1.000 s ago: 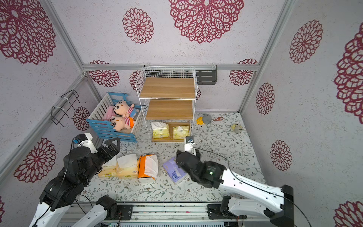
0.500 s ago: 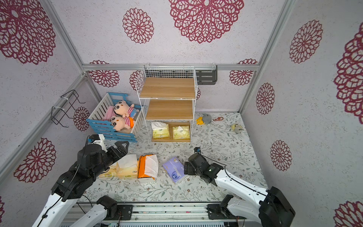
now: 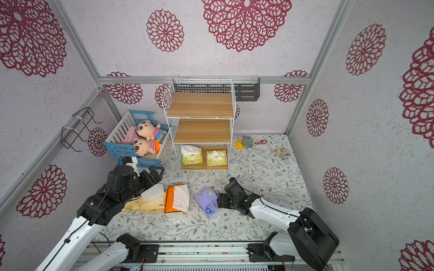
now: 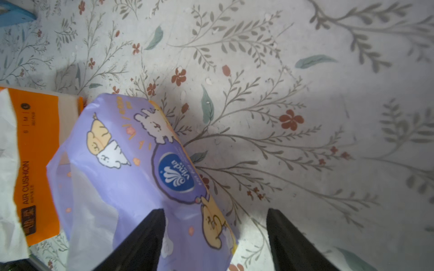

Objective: Remove the tissue boxes from the shelf
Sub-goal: Adjust the box of tissues at the center of the board.

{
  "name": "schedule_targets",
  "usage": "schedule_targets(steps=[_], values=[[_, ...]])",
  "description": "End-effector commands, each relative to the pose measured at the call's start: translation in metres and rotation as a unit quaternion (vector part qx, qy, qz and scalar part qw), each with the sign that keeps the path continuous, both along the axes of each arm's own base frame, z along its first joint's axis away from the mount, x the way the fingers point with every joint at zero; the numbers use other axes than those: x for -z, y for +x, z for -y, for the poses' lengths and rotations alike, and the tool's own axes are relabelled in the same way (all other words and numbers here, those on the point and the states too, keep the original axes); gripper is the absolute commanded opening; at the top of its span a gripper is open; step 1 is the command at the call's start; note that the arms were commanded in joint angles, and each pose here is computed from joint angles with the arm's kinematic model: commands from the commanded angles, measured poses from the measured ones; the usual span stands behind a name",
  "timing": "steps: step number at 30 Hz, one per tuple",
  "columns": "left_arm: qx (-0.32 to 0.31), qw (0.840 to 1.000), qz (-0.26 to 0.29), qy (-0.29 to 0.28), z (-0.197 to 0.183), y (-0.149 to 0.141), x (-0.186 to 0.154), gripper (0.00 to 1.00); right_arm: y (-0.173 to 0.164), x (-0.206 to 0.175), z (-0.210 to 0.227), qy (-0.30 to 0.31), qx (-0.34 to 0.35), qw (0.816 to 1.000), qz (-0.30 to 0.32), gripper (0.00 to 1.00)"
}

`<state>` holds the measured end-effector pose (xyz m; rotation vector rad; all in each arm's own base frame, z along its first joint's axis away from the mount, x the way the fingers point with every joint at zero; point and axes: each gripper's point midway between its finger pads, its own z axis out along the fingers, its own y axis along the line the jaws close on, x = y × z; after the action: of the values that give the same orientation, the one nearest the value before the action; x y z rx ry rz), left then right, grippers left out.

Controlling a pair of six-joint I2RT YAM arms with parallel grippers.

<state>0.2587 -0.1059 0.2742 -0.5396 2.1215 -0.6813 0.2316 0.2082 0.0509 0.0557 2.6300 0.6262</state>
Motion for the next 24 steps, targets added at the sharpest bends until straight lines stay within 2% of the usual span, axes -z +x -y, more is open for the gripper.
schedule_targets(steps=[1,8,16,20,24], values=[[-0.007,1.0,0.021,-0.002,-0.003,0.0,-0.011,0.97,-0.005,-0.017,-0.008,0.053,0.012,0.998,0.008,0.73],[-0.011,0.999,0.035,-0.001,-0.006,-0.001,-0.019,0.97,-0.024,-0.024,-0.02,0.104,0.016,0.994,0.005,0.68],[-0.011,0.999,0.035,0.005,-0.006,0.001,-0.021,0.97,-0.033,-0.038,-0.066,0.121,-0.012,0.993,0.006,0.68],[-0.013,0.999,0.039,0.005,-0.007,0.0,-0.023,0.97,-0.039,-0.057,-0.091,0.15,-0.029,0.988,0.013,0.68],[-0.013,0.999,0.042,0.004,-0.007,0.0,-0.025,0.97,-0.034,-0.076,-0.09,0.138,-0.027,0.989,0.035,0.69]])
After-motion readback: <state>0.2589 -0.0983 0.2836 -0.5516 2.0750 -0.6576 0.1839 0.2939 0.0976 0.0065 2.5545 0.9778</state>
